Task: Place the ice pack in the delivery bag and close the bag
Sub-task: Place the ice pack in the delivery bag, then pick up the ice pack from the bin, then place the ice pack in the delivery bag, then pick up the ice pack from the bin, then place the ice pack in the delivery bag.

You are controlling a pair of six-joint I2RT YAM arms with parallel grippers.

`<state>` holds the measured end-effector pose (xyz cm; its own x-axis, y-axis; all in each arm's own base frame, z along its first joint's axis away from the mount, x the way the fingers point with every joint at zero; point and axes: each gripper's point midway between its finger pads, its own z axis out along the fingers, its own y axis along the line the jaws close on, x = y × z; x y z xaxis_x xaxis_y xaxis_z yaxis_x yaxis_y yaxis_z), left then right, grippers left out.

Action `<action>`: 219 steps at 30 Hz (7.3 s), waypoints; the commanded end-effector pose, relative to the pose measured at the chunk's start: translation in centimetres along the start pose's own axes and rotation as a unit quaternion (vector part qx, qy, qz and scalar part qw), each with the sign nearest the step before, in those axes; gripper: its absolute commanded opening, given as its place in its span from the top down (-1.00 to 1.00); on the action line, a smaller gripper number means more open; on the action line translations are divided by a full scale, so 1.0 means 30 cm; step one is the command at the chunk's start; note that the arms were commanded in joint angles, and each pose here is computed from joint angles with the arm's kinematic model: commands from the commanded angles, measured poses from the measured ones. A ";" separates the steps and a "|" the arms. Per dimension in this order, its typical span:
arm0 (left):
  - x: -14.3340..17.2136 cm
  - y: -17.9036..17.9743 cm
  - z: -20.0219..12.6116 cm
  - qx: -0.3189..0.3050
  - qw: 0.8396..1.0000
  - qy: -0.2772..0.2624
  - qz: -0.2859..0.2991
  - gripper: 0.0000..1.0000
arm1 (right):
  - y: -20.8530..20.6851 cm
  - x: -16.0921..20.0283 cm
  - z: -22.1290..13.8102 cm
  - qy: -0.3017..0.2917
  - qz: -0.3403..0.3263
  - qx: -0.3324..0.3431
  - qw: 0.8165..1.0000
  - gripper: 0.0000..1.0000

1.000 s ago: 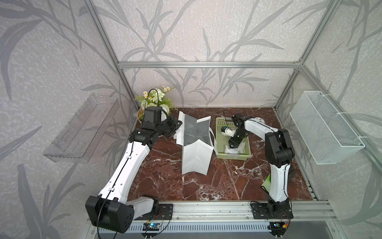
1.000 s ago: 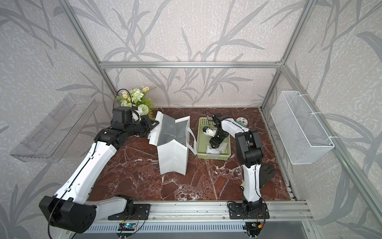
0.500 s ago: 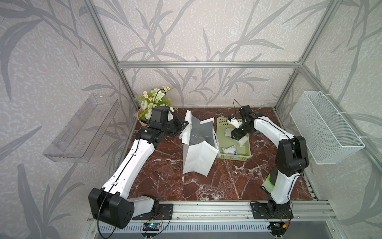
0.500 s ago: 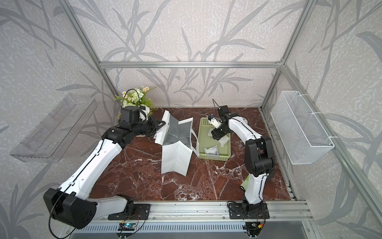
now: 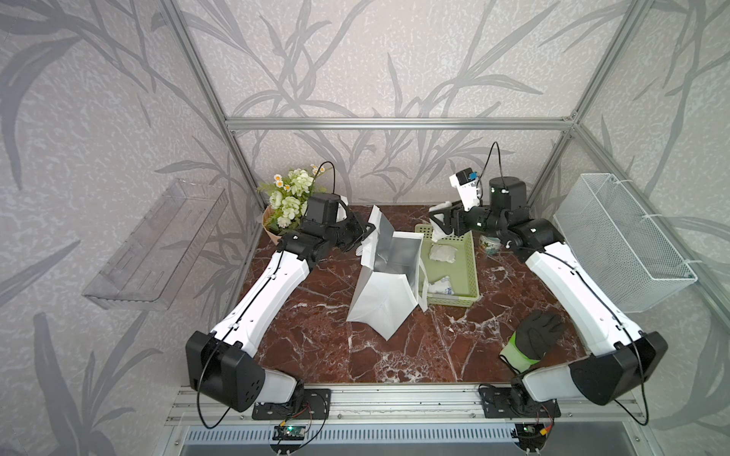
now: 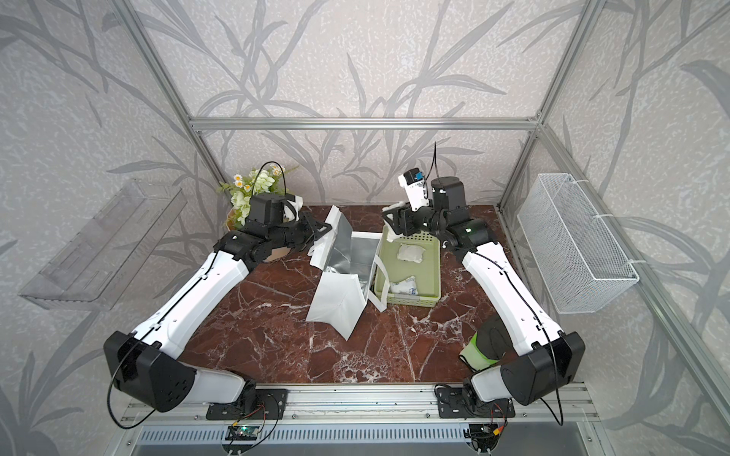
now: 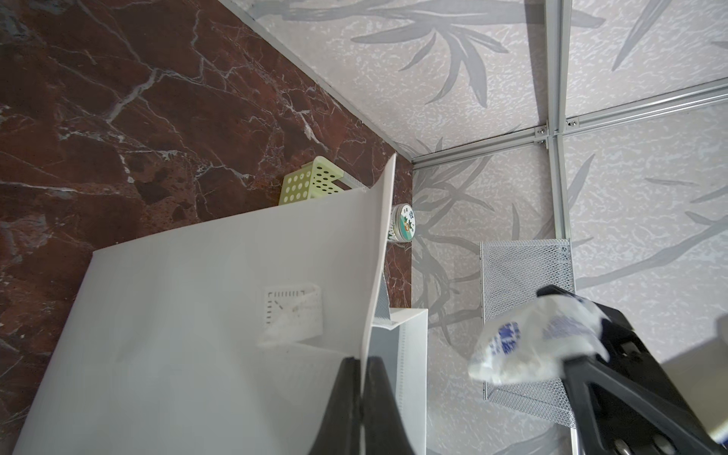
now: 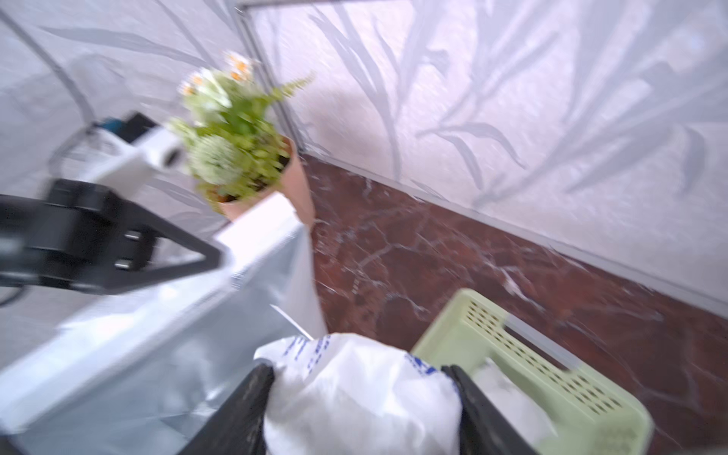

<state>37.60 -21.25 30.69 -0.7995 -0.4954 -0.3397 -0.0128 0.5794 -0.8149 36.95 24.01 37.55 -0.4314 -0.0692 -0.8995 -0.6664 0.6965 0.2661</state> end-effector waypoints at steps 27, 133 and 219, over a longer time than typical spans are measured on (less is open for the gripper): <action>-0.012 0.075 -0.056 -0.060 0.997 -0.020 0.052 1.00 | -0.390 0.384 -0.002 0.243 0.018 0.231 0.942 -0.99; -0.030 0.119 -0.093 -0.078 0.995 -0.030 0.045 1.00 | -0.354 0.928 0.045 0.480 -0.109 0.068 0.868 -0.82; -0.137 0.000 -0.059 -0.024 0.993 0.020 0.112 -0.03 | -0.008 0.129 -0.011 0.130 -0.096 0.110 0.981 -0.99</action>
<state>41.50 -18.78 31.82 -0.8070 -0.3595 -0.4686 0.1121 0.6858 -0.7191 35.86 24.42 36.70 -0.3867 -0.3311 -0.8607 -0.6311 0.7756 -0.0149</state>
